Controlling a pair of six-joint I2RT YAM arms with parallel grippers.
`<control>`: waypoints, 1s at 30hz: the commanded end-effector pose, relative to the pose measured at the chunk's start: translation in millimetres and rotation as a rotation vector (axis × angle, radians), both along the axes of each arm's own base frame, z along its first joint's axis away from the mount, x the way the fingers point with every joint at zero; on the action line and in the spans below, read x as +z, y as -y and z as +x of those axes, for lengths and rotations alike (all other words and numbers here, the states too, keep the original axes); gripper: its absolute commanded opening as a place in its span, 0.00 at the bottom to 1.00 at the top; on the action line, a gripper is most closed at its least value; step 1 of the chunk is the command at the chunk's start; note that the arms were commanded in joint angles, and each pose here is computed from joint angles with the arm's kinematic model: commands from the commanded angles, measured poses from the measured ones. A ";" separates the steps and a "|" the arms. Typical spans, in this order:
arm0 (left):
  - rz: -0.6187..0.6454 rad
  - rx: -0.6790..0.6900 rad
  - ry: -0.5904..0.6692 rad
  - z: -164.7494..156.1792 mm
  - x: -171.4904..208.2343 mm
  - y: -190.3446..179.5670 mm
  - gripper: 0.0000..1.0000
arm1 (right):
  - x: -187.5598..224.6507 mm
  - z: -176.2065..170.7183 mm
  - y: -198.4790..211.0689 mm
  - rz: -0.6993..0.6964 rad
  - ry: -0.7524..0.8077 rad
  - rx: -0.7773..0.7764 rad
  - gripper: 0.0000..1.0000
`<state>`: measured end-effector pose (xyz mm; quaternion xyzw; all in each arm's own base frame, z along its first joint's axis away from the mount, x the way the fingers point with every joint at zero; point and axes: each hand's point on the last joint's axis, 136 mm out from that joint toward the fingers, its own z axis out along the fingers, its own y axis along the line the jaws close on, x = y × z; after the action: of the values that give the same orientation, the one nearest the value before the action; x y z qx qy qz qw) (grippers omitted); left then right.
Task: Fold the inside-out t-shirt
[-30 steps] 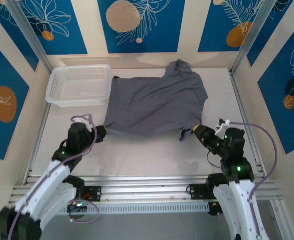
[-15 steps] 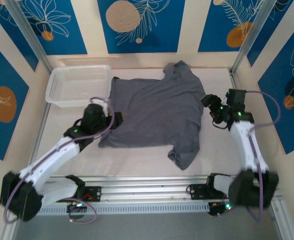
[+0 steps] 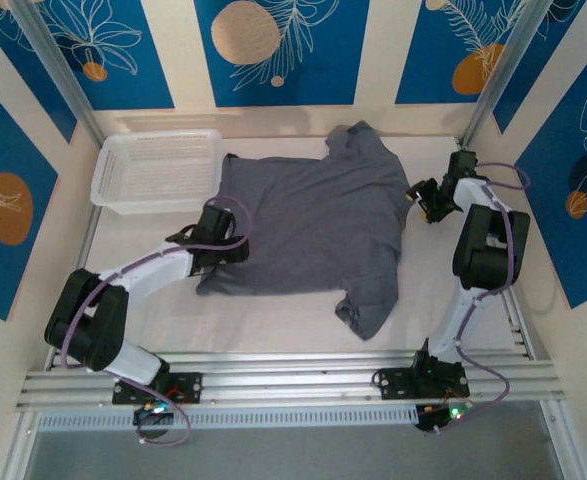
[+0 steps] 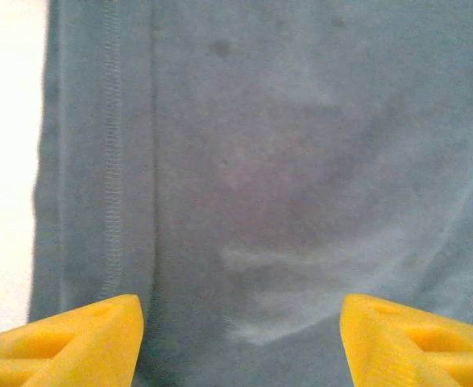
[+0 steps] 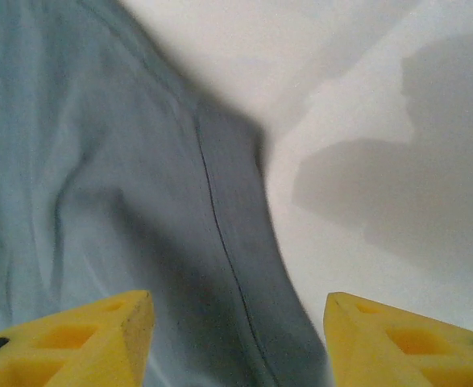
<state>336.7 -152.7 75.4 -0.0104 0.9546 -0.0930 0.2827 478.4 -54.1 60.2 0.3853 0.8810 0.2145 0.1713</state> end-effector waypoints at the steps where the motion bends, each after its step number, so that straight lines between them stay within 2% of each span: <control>1: 0.068 0.016 -0.033 -0.4 -10.2 -15.6 0.66 | -13.0 9.5 -1.7 0.001 -0.064 0.033 0.55; 3: 0.073 0.036 -0.063 -1.8 -17.7 -22.6 0.66 | -22.5 17.3 -2.0 0.023 -0.099 0.037 0.49; 7: 0.059 0.052 -0.074 -5.7 -21.3 -27.7 0.67 | -30.1 28.8 -4.8 0.009 -0.099 0.067 0.48; 8: 0.060 0.055 -0.076 -7.0 -22.5 -28.9 0.67 | -31.2 29.8 -4.8 0.012 -0.110 0.069 0.44; 10: 0.065 0.071 -0.082 -8.0 -24.6 -32.7 0.67 | -30.0 33.8 -4.7 0.021 -0.110 0.067 0.29; 12: 0.066 0.097 -0.100 -10.2 -28.6 -38.7 0.66 | -23.3 38.8 -0.6 0.009 -0.089 0.062 0.01; 19: 0.052 0.092 -0.117 -23.2 -27.1 -47.5 0.66 | 44.0 61.7 32.0 -0.133 0.066 0.037 0.00; 21: 0.055 0.074 -0.107 -26.0 -22.8 -47.9 0.66 | 65.0 77.9 37.5 -0.177 0.126 0.052 0.00; 24: 0.048 0.047 -0.108 -28.7 -22.2 -45.1 0.66 | 74.9 101.3 38.4 -0.223 0.149 0.096 0.00; 25: 0.046 0.044 -0.112 -29.2 -23.3 -44.4 0.66 | 72.1 106.7 35.9 -0.218 0.142 0.117 0.04; 28: 0.028 0.040 -0.122 -31.6 -26.2 -42.0 0.66 | 73.3 114.0 31.2 -0.211 0.119 0.158 0.51; 30: 0.005 0.032 -0.121 -33.0 -25.8 -38.0 0.67 | 92.3 111.0 32.1 -0.206 0.142 0.170 0.58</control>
<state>310.9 -111.5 51.1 -0.0379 0.9688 -0.0682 0.2352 615.0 -93.2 179.1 0.2816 0.8860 0.1719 0.3258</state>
